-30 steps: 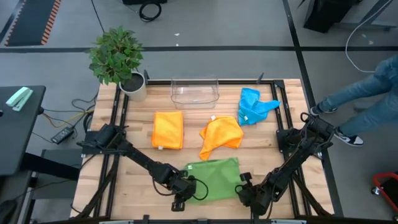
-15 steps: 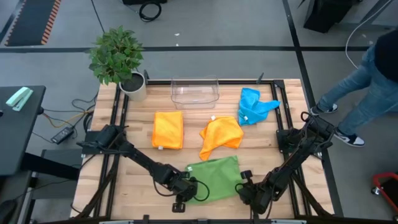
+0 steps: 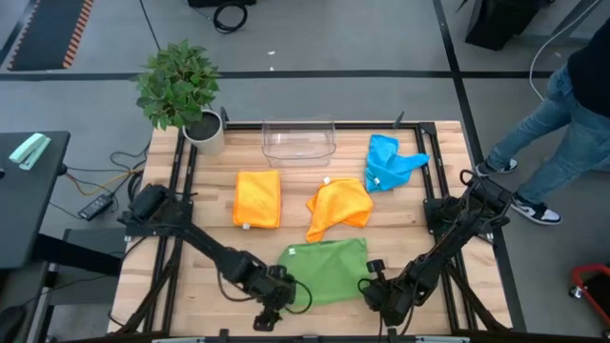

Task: Fold microfiber towels
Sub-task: Fold the green microfiber cloth

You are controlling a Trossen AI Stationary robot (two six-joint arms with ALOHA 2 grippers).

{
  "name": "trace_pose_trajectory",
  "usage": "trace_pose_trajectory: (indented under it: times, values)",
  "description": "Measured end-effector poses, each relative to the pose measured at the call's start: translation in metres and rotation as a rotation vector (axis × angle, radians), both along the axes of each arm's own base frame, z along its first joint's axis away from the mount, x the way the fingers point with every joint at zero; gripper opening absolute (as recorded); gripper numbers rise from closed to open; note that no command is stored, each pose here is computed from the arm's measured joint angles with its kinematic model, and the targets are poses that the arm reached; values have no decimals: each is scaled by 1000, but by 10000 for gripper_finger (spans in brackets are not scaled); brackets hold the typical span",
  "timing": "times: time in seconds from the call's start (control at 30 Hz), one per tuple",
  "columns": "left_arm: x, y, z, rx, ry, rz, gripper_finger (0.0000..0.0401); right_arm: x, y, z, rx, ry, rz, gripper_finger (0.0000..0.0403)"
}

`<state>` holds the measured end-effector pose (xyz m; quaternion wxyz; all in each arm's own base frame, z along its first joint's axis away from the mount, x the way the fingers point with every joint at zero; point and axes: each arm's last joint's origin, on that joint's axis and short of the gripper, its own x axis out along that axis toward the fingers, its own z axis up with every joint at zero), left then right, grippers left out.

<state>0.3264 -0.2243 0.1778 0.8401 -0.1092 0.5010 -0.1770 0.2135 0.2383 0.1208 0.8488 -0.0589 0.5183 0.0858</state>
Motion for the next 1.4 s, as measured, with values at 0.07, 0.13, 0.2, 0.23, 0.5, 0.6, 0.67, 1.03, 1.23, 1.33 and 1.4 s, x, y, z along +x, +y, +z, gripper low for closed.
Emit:
trace_pose_trajectory:
  times: [0.07,0.13,0.2,0.23,0.5,0.6,0.67,1.03,1.23,1.33,1.4]
  values:
    - [-3,-11,0,22,-70,-39,299,1,-1,0,2,-3,-5,48]
    - [-6,-25,-5,76,-146,-91,294,2,-1,0,5,-6,-7,48]
    - [-10,-34,-13,159,-194,-124,286,2,-1,0,9,-8,-9,48]
    - [-13,-36,-17,209,-201,-120,282,2,-1,0,10,-10,-9,48]
    - [-13,-34,-32,310,-183,-65,247,3,1,0,24,-21,-10,48]
    - [-11,-33,-38,319,-170,-70,234,4,0,1,24,-22,-11,48]
    - [-11,-33,-43,325,-155,-75,226,4,0,1,24,-22,-11,48]
    - [-6,-31,-57,331,-120,-41,136,7,-3,1,33,-20,-47,48]
    - [-7,-30,-57,333,-99,-33,15,7,-3,1,34,-20,-47,48]
    - [-9,-26,-47,310,-90,-13,13,5,-4,7,61,1,-39,48]
    - [-12,-20,-35,301,-79,2,9,4,-6,21,103,25,-55,48]
